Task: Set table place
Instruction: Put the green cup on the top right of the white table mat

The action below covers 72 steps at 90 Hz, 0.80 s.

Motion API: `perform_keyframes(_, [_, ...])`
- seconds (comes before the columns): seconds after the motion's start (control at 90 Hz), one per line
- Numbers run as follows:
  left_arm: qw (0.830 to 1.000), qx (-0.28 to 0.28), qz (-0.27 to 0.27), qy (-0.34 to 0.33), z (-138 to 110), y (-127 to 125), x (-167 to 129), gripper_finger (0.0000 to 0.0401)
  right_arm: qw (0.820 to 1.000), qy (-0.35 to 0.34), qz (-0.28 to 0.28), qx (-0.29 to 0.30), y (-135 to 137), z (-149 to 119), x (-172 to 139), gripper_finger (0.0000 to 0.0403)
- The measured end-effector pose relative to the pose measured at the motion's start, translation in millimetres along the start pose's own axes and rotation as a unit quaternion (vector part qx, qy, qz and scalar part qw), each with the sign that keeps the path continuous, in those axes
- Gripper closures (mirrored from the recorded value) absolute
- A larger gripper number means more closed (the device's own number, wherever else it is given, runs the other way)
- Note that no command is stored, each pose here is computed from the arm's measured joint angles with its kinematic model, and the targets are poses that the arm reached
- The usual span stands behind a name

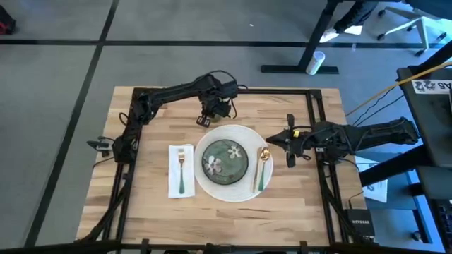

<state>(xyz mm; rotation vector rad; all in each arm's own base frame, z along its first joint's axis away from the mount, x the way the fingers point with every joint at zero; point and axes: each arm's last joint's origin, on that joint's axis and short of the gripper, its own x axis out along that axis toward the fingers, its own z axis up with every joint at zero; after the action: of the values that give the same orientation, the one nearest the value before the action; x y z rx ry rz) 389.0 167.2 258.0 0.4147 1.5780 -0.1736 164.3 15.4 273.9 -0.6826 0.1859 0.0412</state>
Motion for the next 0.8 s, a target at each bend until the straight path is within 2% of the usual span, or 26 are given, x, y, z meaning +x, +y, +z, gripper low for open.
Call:
perform_keyframes(0.344, [1.0, 0.01, 0.015, -0.024, 7, 1, -3, 0.0401, 1.0, 0.001, 0.001, 0.0, 0, 0, 0, 0.0403])
perform_keyframes(0.589, [0.998, 0.021, 0.025, -0.053, 14, 0, -16, 0.0401, 1.0, 0.001, 0.001, 0.0, 0, 0, 0, 0.0403])
perform_keyframes(0.8, [0.999, 0.021, 0.01, -0.038, 11, -3, -12, 0.0401, 1.0, 0.001, 0.001, 0.0, 0, -1, 0, 0.0403])
